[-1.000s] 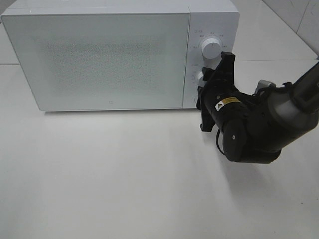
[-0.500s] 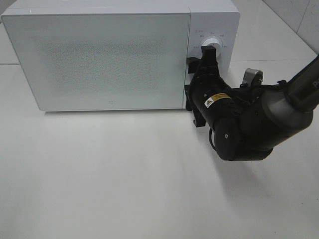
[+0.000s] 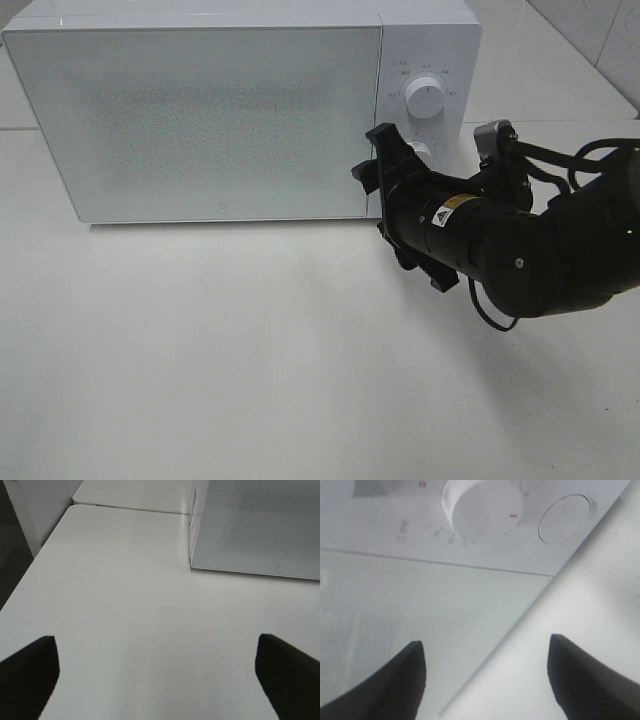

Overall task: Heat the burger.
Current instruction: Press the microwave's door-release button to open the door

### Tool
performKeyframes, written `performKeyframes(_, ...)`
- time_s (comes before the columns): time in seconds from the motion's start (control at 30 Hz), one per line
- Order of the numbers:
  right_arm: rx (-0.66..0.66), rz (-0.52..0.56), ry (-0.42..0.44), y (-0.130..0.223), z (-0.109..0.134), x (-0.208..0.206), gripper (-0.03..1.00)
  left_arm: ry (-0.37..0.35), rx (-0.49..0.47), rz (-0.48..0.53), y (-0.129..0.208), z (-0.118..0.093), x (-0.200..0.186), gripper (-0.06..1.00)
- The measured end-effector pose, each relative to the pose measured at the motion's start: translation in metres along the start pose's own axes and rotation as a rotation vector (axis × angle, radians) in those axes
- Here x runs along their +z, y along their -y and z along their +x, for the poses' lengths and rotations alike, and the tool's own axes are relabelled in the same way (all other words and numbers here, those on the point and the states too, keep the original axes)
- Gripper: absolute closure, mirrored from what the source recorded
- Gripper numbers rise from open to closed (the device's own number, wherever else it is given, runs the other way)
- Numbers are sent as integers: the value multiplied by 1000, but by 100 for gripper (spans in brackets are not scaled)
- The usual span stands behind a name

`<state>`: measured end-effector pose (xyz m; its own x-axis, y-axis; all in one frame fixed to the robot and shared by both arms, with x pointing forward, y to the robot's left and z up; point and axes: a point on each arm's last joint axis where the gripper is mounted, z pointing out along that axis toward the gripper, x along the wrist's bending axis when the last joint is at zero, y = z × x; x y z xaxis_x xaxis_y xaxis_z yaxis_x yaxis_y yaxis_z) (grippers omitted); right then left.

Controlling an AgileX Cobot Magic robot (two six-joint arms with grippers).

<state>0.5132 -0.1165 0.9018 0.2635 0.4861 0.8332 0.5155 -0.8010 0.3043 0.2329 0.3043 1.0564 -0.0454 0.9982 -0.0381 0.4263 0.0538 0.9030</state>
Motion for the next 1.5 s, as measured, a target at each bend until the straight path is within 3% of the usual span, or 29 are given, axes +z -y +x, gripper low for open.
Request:
performKeyframes(0.1,-78,43,28,2,1,-5,32,0,0,0,0,0,0,-4)
performKeyframes(0.17,-210,113,66,4,5,-13,32,0,0,0,0,0,0,-4)
performKeyframes(0.37,-439,233,147,7,5,-27,32,0,0,0,0,0,0,-4)
performKeyframes(0.57,-669,327,166,5,11,-45,32,0,0,0,0,0,0,-4)
performKeyframes(1.03,-1018,405,62,-11,46,-107,32,0,0,0,0,0,0,-4)
performKeyframes(1.33,-1156,444,79,-21,51,-143,31,0,0,0,0,0,0,-4)
performKeyframes(1.5,-1196,507,143,-25,46,-159,18,0,0,0,0,0,0,-4)
